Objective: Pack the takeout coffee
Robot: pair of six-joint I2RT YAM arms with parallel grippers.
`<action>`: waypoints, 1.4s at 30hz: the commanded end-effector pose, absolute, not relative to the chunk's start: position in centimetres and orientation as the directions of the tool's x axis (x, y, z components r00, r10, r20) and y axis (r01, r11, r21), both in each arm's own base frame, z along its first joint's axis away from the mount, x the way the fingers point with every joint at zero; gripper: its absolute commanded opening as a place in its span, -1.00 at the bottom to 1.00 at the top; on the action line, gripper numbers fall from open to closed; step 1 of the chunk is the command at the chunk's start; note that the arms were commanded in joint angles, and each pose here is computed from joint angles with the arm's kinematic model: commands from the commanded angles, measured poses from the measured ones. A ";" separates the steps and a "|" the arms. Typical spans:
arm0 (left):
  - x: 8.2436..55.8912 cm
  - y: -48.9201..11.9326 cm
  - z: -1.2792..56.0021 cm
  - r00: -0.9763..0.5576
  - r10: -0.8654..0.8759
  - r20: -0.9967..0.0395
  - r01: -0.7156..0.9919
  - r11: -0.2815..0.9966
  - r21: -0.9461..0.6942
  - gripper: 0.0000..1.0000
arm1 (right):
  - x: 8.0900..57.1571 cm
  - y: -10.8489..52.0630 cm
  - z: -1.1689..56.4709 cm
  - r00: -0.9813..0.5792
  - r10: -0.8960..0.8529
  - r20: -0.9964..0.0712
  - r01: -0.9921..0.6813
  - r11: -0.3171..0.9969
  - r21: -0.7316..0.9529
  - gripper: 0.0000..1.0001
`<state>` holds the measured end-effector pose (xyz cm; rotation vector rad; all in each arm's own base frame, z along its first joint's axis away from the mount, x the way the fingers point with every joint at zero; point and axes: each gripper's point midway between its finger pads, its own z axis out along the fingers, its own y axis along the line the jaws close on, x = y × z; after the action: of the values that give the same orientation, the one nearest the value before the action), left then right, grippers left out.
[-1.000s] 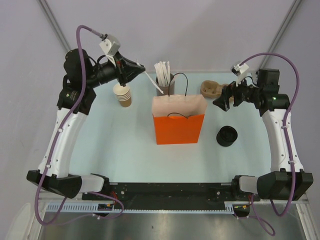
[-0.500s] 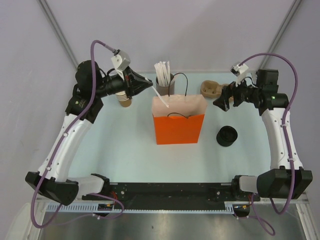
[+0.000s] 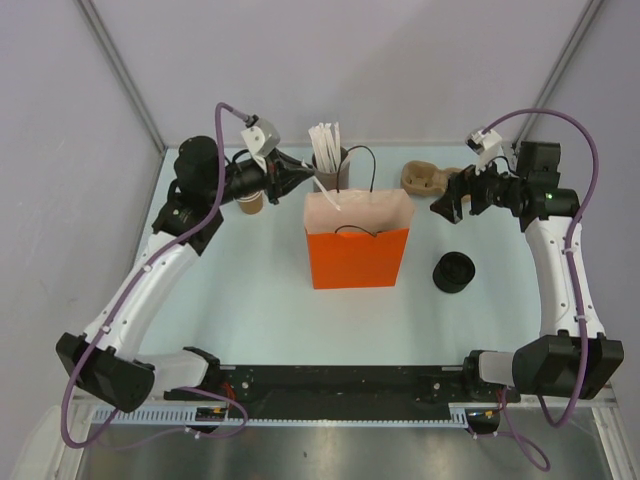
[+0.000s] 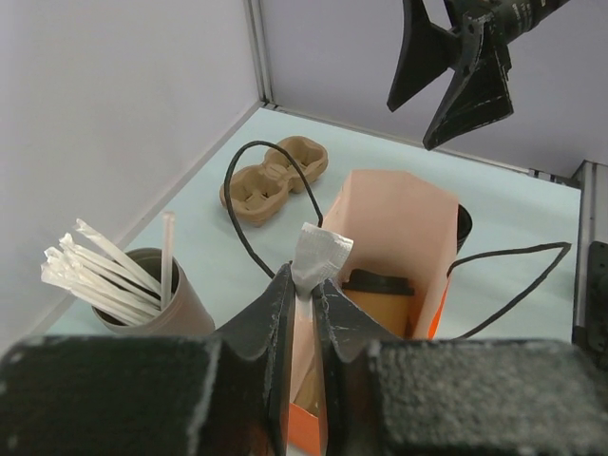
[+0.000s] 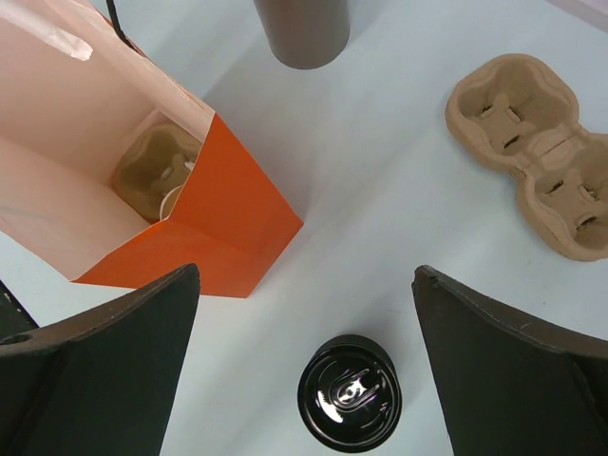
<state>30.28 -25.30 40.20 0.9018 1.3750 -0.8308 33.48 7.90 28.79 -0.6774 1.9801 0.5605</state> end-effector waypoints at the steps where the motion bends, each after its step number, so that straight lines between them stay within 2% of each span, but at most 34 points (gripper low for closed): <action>1: 30.5 -25.8 40.6 0.159 0.031 -0.987 0.886 0.437 0.156 -0.68 | 33.8 7.7 29.0 -0.393 -0.232 -0.890 -0.663 0.742 0.100 0.99; 21: 29.0 -27.5 35.5 0.334 0.111 -0.936 0.871 0.344 0.352 -0.49 | 34.3 6.4 28.3 -0.420 -0.214 -0.882 -0.634 0.765 0.117 0.99; 32: 28.6 -27.5 35.5 0.318 0.116 -0.941 0.878 0.338 0.339 -0.44 | 34.3 6.4 28.3 -0.420 -0.208 -0.883 -0.634 0.764 0.121 1.00; 36: 28.2 -27.8 35.8 0.303 0.107 -0.947 0.893 0.315 0.321 -0.34 | 34.3 6.4 28.3 -0.423 -0.207 -0.882 -0.634 0.763 0.125 1.00; 42: 28.5 -27.7 35.6 0.302 0.120 -0.946 0.888 0.326 0.324 -0.35 | 34.1 6.5 28.4 -0.421 -0.207 -0.883 -0.638 0.759 0.126 1.00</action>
<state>29.39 -27.43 32.72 1.1164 1.2578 -0.6984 34.13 6.35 28.18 -0.6262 2.0074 0.5471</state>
